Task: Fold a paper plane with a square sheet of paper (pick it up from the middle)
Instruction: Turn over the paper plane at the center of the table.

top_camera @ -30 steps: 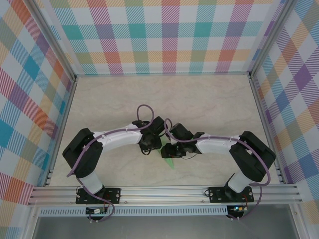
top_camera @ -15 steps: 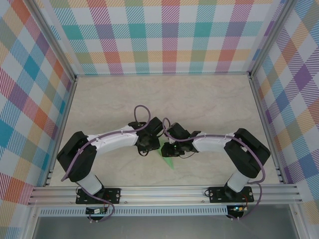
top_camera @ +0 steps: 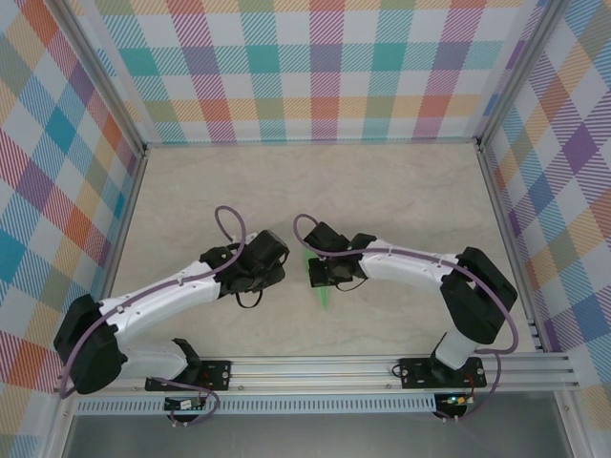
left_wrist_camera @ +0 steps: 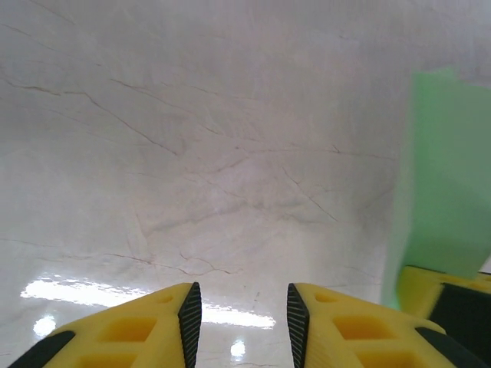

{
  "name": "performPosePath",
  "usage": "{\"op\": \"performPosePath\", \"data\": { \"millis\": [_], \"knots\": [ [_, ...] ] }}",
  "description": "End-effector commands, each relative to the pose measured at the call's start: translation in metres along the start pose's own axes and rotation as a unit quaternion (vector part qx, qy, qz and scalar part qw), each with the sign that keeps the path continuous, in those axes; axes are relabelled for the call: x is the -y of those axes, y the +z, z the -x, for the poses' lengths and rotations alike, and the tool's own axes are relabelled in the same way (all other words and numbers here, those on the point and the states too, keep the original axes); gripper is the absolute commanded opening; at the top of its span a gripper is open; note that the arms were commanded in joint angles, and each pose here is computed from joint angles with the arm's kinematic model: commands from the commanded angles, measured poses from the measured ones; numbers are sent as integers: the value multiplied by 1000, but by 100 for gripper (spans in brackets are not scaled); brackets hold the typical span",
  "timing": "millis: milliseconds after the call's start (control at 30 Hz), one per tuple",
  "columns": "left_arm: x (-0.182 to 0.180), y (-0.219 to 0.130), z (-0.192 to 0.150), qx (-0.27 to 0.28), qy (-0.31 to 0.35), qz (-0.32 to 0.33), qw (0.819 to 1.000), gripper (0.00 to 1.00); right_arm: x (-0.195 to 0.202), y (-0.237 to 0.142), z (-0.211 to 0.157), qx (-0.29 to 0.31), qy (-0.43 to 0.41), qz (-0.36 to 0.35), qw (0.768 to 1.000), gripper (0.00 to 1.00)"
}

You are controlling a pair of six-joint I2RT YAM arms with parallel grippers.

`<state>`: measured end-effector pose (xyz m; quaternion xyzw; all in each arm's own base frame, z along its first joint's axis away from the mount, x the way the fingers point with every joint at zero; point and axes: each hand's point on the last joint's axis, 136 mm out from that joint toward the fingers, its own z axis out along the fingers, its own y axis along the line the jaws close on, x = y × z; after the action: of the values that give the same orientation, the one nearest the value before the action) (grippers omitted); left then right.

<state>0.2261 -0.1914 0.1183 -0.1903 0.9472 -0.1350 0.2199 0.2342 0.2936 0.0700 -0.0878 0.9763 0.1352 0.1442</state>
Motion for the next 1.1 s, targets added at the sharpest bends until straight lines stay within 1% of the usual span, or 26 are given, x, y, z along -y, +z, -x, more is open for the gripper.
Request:
{"op": "performPosePath", "data": {
  "millis": [0,200,333,433,833,900,967,1033,1067],
  "knots": [
    [-28,-2,5,21,-24,32,999,37,36,1,-5,-16,12,-112,993,5],
    [-46,-4,7,27,-47,37,998,38,33,14,11,-26,9,-153,988,6],
    [-49,-7,8,31,-55,30,998,38,23,27,17,-33,10,-145,989,8],
    [-52,-7,7,31,-58,29,997,39,21,35,16,-40,14,-138,989,9],
    [-56,-3,4,25,-64,27,997,40,29,59,6,-69,27,-151,986,15],
    [-56,-3,4,24,-65,26,997,40,29,61,4,-71,30,-152,985,18],
    [-55,-3,4,23,-66,24,997,40,30,63,3,-73,33,-152,985,23],
    [-56,-2,4,22,-66,25,997,40,31,66,1,-78,33,-155,984,24],
    [-55,-2,4,22,-67,23,997,40,33,67,-2,-83,36,-160,983,27]
  ]
}}
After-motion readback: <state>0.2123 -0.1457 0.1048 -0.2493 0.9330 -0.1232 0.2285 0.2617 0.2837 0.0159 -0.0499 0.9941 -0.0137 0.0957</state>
